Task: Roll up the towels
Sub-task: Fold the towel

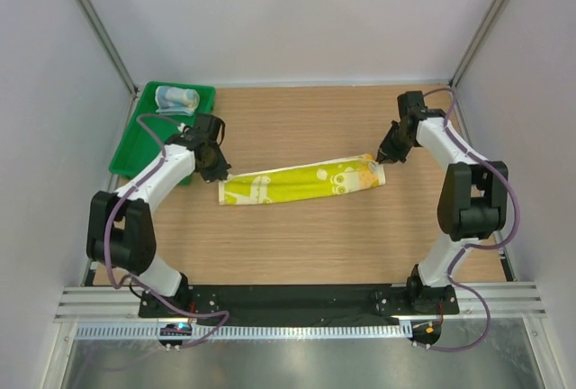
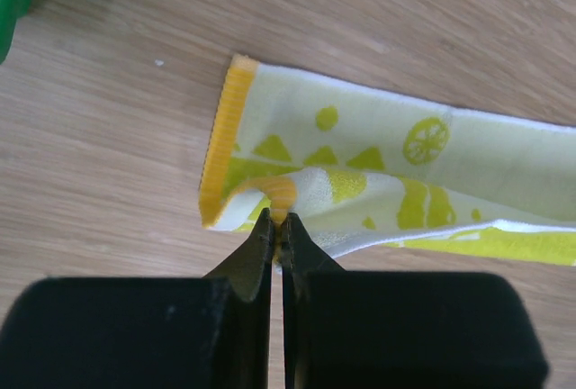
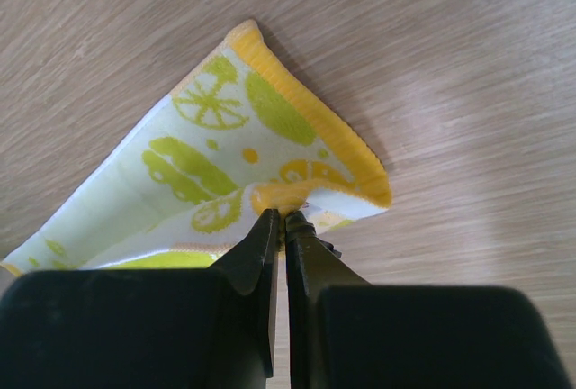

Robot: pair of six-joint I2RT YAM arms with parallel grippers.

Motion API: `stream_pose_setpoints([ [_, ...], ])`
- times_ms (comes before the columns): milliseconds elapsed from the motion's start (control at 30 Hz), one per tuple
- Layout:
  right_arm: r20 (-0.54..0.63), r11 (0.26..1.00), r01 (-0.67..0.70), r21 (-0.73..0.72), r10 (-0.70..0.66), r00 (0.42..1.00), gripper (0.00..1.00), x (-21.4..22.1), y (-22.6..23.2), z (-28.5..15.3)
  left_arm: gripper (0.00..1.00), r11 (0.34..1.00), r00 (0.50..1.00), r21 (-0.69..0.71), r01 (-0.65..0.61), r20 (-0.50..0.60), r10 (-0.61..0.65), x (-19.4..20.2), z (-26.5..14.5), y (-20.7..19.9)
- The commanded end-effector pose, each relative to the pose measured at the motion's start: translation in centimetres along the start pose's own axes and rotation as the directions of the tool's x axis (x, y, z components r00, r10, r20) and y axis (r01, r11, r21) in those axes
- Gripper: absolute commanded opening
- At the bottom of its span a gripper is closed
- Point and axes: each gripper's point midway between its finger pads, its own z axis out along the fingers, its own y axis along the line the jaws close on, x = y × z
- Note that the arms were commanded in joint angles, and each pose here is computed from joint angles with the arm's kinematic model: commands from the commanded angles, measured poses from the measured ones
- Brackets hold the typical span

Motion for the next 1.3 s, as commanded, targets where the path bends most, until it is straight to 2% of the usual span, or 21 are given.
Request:
stream_pose_setpoints([
  [0,0.042,0.999,0.0,-0.033,0.001,0.999,0.01,-2.3,1.5,0.1,0.0,1.0,0.999,-0.003,0.0,0.039,0.0,-2.4,0.7,-0.7],
  [133,0.026,0.999,-0.019,-0.032,0.02,0.999,0.01,-2.9,1.8,1.5,0.0,1.0,1.0,-0.001,0.004,0.005,-0.004,-3.3,2.4,-2.0],
  [167,0.033,1.0,-0.022,-0.017,0.022,0.999,0.04,-3.1,1.6,1.8,0.02,1.0,1.0,-0.02,0.003,-0.017,-0.003,-3.2,3.5,-1.8],
  [200,0.035,1.0,-0.028,-0.01,0.029,0.999,0.12,-3.4,1.7,2.2,0.06,0.999,1.0,-0.048,0.008,-0.008,-0.009,-3.6,4.1,-1.4],
  [233,0.043,0.999,-0.029,-0.017,0.029,0.999,0.22,-3.8,1.9,2.4,0.16,0.998,1.0,-0.055,0.016,-0.003,-0.016,-4.2,4.3,-1.5],
  [267,0.043,0.999,-0.017,-0.029,0.018,0.999,0.32,-4.0,2.2,2.7,0.17,0.997,0.999,-0.08,0.023,-0.025,-0.025,-4.0,5.3,-1.0],
  [300,0.049,1.0,-0.009,-0.026,0.01,0.999,0.52,-4.5,2.4,2.9,0.17,0.995,0.999,-0.097,0.036,-0.032,-0.04,-4.0,5.5,-0.6],
  [367,0.074,1.0,0.001,-0.023,0.001,0.997,0.67,-5.8,2.8,2.6,0.25,0.994,0.998,-0.102,0.051,-0.031,-0.054,-4.6,5.7,-0.6],
  [400,0.08,1.0,0.006,-0.026,-0.004,0.997,0.69,-6.1,2.9,2.6,0.27,0.992,0.998,-0.108,0.061,-0.029,-0.064,-4.7,5.5,-0.6],
  [500,0.109,0.998,0.028,-0.063,-0.021,0.994,0.73,-7.3,3.9,1.4,0.42,0.992,0.997,-0.1,0.083,-0.002,-0.083,-4.9,3.8,-0.4],
  [533,0.122,0.997,0.041,-0.071,-0.032,0.992,0.73,-7.4,4.1,0.8,0.51,0.99,0.996,-0.109,0.09,0.022,-0.089,-5.2,3.3,-0.1],
  [600,0.145,0.997,0.051,-0.065,-0.041,0.989,0.73,-7.7,4.0,0.0,0.53,0.988,0.992,-0.109,0.11,0.069,-0.103,-5.4,1.6,0.5],
  [800,0.202,0.993,0.08,-0.091,-0.061,0.977,0.71,-6.2,3.4,-2.5,0.48,0.986,0.982,-0.081,0.146,0.134,-0.134,-4.4,-1.3,1.9],
  [933,0.196,0.95,0.125,-0.285,-0.07,0.978,0.58,-3.4,5.7,-3.5,0.47,0.99,0.976,-0.043,0.135,0.177,-0.125,-3.8,-3.2,1.8],
  [967,0.136,0.923,0.122,-0.366,-0.077,0.988,0.48,-1.3,6.4,-3.1,0.48,0.991,0.978,-0.038,0.125,0.174,-0.117,-3.5,-3.1,1.6],
  [1000,0.132,0.897,0.134,-0.422,-0.085,0.988,0.43,-1.0,7.4,-2.9,0.48,0.995,0.98,0.01,0.099,0.175,-0.099,-3.2,-3.0,0.3],
  [1033,0.095,0.889,0.125,-0.441,-0.093,0.991,0.36,-0.1,7.7,-2.3,0.47,0.997,0.987,0.016,0.076,0.142,-0.078,-2.2,-2.1,-0.1],
  [1067,0.032,0.883,0.103,-0.457,-0.099,0.995,0.22,1.0,7.7,-1.1,0.48,0.998,0.99,0.023,0.063,0.123,-0.065,-1.7,-1.7,-0.5],
  [1100,0.004,0.881,0.093,-0.463,-0.103,0.995,0.17,1.5,7.7,-0.5,0.48,0.999,0.996,0.032,0.037,0.085,-0.039,-0.7,-1.1,-1.2],
  [1267,-0.049,0.893,0.073,-0.444,-0.105,0.993,0.14,3.3,6.4,1.9,0.53,0.999,1.0,-0.044,-0.005,0.017,0.005,1.9,1.2,-0.4],
])
